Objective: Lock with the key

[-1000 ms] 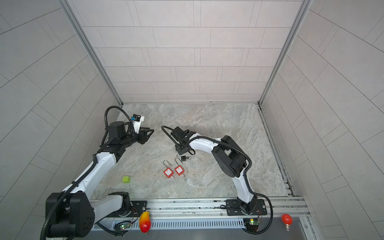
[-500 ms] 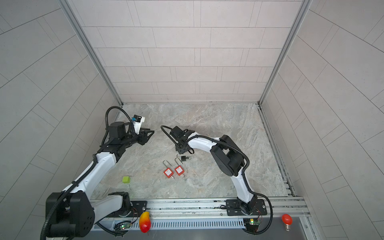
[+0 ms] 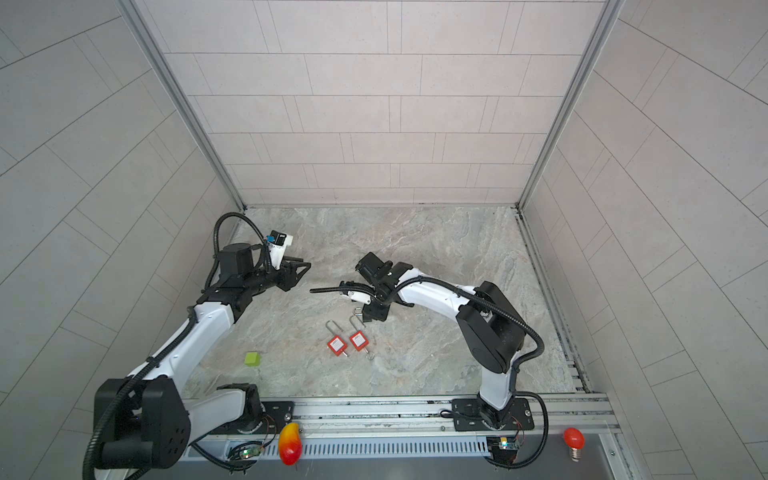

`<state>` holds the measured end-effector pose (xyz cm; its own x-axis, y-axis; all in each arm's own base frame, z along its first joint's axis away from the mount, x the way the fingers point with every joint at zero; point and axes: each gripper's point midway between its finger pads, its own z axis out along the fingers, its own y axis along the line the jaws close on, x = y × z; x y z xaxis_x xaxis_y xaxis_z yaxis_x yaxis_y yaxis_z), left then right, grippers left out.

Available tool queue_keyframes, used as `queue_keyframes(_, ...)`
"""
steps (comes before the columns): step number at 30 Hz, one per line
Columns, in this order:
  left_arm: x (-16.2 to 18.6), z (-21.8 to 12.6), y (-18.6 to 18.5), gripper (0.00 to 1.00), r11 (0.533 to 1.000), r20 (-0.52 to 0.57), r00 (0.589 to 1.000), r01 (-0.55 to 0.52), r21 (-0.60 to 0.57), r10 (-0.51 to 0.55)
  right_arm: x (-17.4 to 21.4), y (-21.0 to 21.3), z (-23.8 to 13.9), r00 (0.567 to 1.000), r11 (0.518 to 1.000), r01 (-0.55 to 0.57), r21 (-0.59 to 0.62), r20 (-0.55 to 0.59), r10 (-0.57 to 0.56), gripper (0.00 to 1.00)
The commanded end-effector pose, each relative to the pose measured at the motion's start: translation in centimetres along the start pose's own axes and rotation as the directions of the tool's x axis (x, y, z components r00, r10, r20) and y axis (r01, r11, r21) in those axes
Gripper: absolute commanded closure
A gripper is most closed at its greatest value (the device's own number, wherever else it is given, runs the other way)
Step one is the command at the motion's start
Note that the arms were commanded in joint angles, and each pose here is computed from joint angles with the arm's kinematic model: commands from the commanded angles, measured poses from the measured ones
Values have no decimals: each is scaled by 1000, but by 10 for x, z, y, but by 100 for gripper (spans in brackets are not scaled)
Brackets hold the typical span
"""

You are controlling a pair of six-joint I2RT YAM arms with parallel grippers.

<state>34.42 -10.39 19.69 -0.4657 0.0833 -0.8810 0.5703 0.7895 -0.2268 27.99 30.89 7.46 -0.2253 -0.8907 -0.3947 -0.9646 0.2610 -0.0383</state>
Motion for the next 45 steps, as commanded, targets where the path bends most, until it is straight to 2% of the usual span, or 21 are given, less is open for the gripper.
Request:
queue_keyframes(1, -5, -6, -3, 60, 999, 19, 999, -43, 0, 43, 6, 6, 11, 995, 993, 90, -70, -32, -92, 56)
queue_keyframes(7, -5, -8, -4, 60, 998, 13, 998, -57, -4, 57, 7, 2, 28, 992, 992, 99, -81, -68, -105, 53)
queue_keyframes(12, -5, -10, -5, 60, 998, 6, 998, -65, -8, 65, 11, 8, 37, 987, 984, 115, -139, -98, -129, 53)
queue_keyframes(23, -6, -12, -5, 60, 997, 4, 997, -75, -19, 75, 24, 7, 58, 979, 985, 101, -141, -165, -124, 53)
queue_keyframes(28, -6, -12, -5, 60, 997, 7, 997, -71, -19, 71, 26, 9, 61, 977, 984, 99, -149, -171, -124, 57)
queue_keyframes(36, -1, -10, -1, 60, 998, 11, 998, -63, -29, 64, 23, 7, 55, 973, 984, 136, -118, -173, -155, 71)
queue_keyframes(42, 3, -4, -2, 60, 994, 40, 993, -110, -10, 110, 9, 5, 30, 983, 986, 153, -63, -95, -158, 77)
queue_keyframes(45, 6, -2, -6, 60, 990, 68, 988, -142, 13, 141, 2, 7, 9, 987, 986, 151, -73, -46, -155, 78)
